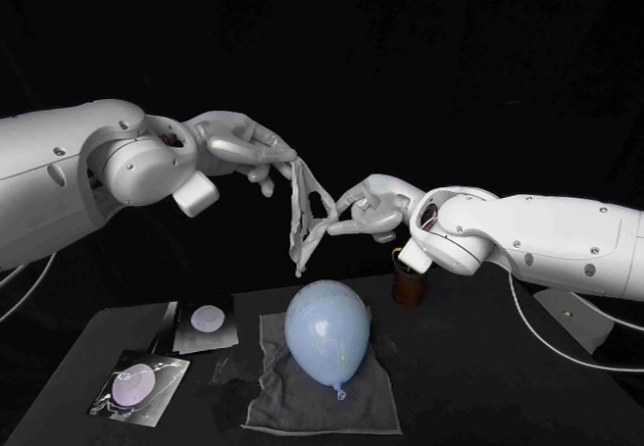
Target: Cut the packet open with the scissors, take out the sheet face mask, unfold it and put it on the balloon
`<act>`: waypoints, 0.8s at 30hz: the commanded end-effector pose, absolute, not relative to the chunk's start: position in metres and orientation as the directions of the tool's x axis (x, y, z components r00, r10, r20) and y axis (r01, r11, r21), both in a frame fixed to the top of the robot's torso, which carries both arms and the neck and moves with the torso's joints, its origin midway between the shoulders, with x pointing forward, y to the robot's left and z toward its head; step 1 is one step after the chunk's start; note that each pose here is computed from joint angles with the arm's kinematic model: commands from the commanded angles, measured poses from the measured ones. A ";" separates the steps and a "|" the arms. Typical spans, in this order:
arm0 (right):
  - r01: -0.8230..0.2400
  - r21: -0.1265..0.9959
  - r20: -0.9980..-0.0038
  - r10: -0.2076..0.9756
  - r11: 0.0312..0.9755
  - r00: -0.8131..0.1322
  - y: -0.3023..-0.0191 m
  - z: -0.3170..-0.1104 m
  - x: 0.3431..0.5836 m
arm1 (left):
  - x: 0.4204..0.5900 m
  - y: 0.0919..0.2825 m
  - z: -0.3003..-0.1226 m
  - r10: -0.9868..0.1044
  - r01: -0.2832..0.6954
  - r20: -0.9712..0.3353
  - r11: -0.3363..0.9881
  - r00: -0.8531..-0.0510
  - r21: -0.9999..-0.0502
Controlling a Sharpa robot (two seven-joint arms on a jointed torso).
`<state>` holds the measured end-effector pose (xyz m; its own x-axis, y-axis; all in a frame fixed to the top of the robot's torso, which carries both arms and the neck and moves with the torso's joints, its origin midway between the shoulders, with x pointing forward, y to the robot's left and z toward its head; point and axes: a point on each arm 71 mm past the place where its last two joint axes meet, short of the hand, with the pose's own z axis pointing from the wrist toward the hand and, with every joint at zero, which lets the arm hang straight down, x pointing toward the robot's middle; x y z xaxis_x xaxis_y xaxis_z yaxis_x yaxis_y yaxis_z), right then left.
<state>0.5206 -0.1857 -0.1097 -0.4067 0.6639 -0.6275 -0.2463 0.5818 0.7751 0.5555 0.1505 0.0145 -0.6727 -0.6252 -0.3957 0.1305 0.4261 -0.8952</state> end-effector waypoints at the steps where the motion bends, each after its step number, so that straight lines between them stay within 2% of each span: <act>1: -0.260 0.792 -0.606 0.663 0.552 -0.440 -0.184 -0.111 0.519 | 0.555 0.150 0.017 -0.614 0.153 -0.404 0.420 -0.678 -0.895; 24: -0.242 0.823 -0.568 0.730 0.514 -0.380 -0.195 -0.109 0.522 | 0.556 0.156 0.016 -0.607 0.162 -0.431 0.446 -0.668 -0.880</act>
